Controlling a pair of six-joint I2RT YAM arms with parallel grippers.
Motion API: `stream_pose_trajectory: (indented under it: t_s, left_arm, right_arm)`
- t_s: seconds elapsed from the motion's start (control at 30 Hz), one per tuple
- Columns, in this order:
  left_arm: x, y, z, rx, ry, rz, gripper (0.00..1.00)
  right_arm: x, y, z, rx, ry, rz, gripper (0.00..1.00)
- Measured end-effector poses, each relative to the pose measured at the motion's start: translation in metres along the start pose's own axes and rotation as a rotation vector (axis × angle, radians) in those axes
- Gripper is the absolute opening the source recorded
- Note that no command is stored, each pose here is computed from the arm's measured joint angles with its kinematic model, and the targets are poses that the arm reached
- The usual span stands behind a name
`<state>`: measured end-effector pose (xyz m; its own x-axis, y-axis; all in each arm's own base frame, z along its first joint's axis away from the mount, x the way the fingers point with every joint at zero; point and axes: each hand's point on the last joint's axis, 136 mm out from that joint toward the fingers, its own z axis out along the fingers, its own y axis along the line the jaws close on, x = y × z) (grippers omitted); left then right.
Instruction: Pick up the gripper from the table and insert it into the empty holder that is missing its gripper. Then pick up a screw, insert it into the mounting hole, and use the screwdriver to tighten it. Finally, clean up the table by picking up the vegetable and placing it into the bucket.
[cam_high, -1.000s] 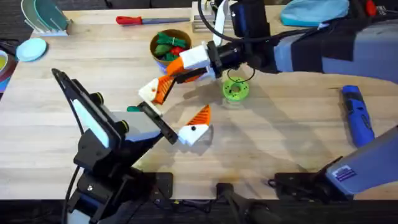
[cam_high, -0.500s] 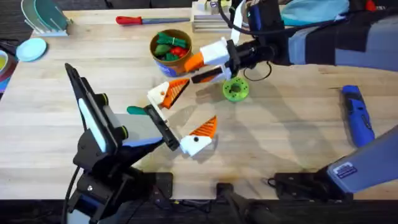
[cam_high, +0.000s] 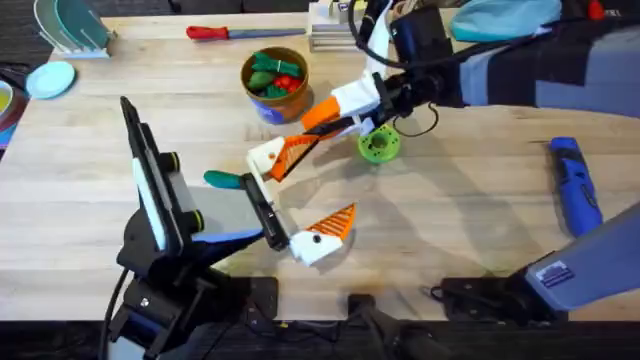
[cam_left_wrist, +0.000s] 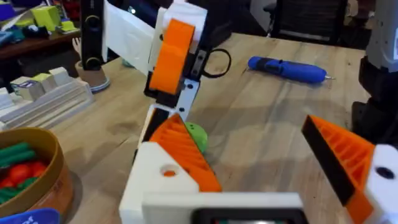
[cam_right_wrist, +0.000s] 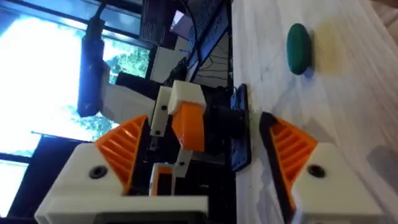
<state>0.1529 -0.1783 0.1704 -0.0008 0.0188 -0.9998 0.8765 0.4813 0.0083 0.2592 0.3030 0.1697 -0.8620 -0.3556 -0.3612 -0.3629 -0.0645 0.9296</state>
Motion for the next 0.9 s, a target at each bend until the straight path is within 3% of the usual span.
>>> stream_pose_trajectory:
  t_s: [0.1, 0.3, 0.43, 0.63, 0.7, 0.9]
  left_arm:
    - [0.000, 0.000, 0.000, 0.001, 0.000, 0.000, 0.993]
    - [0.000, -0.001, 0.000, 0.003, 0.000, 0.000, 0.993]
    - [0.000, -0.001, 0.000, 0.003, 0.000, 0.000, 0.993]
    - [0.002, -0.001, 0.000, 0.004, 0.008, -0.008, 0.993]
    - [0.002, -0.001, 0.000, 0.004, 0.009, -0.008, 0.993]
    - [0.002, 0.001, 0.000, -0.004, 0.009, -0.008, 0.992]
  right_arm:
    - [0.007, 0.001, 0.007, -0.006, 0.023, 0.013, 0.925]
    - [0.013, 0.003, 0.015, -0.014, 0.046, 0.001, 0.601]
    - [0.013, 0.003, 0.015, -0.014, 0.046, 0.001, 0.480]
    - [0.016, 0.005, 0.015, -0.029, 0.053, 0.030, 0.069]
    - [0.017, 0.005, 0.015, -0.029, 0.053, 0.037, 0.015]
    - [0.017, 0.005, 0.015, -0.028, 0.053, 0.043, 0.014]
